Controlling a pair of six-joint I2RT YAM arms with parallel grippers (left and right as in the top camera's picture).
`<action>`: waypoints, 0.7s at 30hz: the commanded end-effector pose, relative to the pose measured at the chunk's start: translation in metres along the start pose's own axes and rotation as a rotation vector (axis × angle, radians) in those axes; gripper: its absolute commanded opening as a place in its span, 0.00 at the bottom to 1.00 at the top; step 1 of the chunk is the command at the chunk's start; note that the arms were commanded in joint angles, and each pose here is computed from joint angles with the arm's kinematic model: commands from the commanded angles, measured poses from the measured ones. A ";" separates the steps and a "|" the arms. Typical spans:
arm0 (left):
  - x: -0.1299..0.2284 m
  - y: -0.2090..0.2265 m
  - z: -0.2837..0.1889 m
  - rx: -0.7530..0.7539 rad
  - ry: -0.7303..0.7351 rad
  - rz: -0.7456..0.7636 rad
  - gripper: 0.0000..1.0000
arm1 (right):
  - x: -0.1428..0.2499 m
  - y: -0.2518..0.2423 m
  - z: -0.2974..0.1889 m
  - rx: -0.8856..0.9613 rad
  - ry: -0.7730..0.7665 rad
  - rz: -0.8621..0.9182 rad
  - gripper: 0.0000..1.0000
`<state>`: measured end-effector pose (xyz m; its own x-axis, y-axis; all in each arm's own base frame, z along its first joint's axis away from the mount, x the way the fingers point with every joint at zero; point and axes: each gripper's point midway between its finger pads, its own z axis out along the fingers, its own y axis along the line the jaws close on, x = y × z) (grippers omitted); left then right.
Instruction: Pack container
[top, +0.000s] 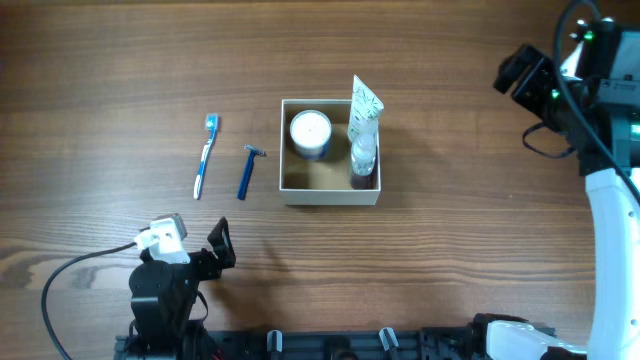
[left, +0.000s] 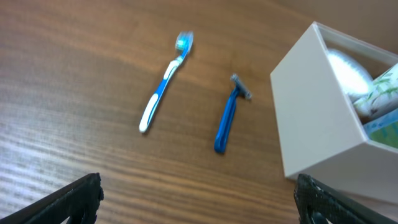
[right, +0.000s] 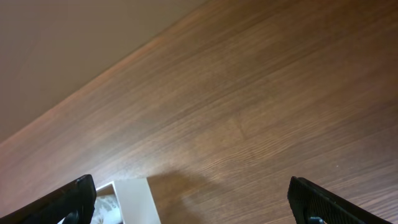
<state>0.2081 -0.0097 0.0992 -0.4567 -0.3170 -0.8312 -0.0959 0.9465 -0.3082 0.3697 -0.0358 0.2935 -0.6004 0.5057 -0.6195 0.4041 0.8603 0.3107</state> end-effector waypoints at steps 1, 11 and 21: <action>-0.005 -0.002 0.000 0.011 -0.024 0.010 1.00 | 0.002 0.002 0.004 -0.026 0.025 0.020 1.00; -0.047 -0.025 -0.013 0.091 -0.105 -0.093 0.99 | 0.002 0.002 0.004 -0.026 0.024 0.021 1.00; -0.115 -0.029 0.010 -0.109 0.190 -0.117 1.00 | 0.002 0.002 0.004 -0.026 0.024 0.021 1.00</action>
<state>0.2432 -0.0098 0.1855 -0.5357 -0.4029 -0.7421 -0.1769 0.9129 -0.3679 0.3701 -0.0353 0.2929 -0.6017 0.5155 -0.6101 0.4007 0.8556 0.3277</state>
